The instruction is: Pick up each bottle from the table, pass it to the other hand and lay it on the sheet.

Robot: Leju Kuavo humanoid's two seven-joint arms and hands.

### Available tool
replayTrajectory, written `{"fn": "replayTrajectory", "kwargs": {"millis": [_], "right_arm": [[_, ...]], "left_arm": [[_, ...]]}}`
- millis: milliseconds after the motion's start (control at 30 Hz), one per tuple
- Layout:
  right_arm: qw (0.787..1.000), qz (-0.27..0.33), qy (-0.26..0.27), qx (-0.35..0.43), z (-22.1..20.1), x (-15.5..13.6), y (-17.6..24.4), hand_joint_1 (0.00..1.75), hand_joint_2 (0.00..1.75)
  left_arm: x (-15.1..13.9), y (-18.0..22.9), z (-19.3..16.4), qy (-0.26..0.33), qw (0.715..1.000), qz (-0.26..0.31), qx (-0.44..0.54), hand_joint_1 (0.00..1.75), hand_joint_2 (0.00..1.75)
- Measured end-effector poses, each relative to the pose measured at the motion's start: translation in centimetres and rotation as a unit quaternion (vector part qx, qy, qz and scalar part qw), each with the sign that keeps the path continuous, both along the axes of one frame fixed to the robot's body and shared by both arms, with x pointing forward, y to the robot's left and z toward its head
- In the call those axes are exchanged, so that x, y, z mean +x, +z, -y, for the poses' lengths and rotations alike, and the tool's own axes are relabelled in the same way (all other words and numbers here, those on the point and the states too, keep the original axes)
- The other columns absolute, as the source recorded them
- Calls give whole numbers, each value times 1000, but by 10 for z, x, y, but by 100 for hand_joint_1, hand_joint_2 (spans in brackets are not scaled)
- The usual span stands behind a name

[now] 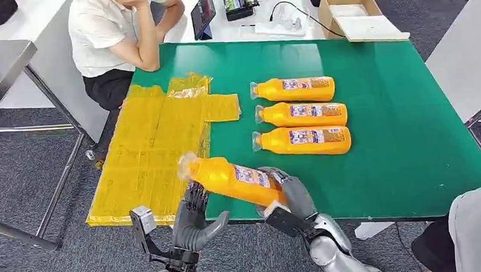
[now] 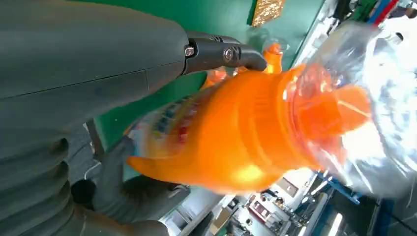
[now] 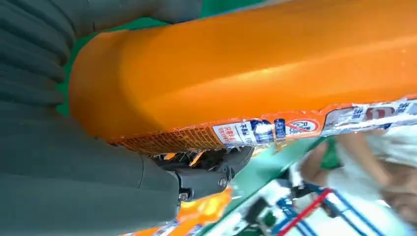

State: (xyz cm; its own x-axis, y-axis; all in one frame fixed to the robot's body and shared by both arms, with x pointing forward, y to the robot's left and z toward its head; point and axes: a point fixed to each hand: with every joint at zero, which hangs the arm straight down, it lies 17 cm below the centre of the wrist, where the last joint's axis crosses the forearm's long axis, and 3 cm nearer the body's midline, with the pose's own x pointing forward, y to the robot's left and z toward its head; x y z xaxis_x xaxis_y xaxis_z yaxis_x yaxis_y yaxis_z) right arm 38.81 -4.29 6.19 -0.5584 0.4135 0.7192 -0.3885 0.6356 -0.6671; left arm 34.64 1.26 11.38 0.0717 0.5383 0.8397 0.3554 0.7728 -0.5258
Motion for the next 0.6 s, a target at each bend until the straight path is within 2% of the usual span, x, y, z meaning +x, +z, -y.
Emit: {"fn": "replayTrajectory", "kwargs": {"millis": [433, 600], "right_arm": [[998, 30, 48, 29, -29, -25, 16, 175, 175], [997, 29, 60, 37, -37, -33, 19, 175, 175]], "left_arm": [[13, 8, -2, 14, 998, -17, -50, 0, 175], [14, 18, -5, 25, 997, -4, -74, 0, 175]]}}
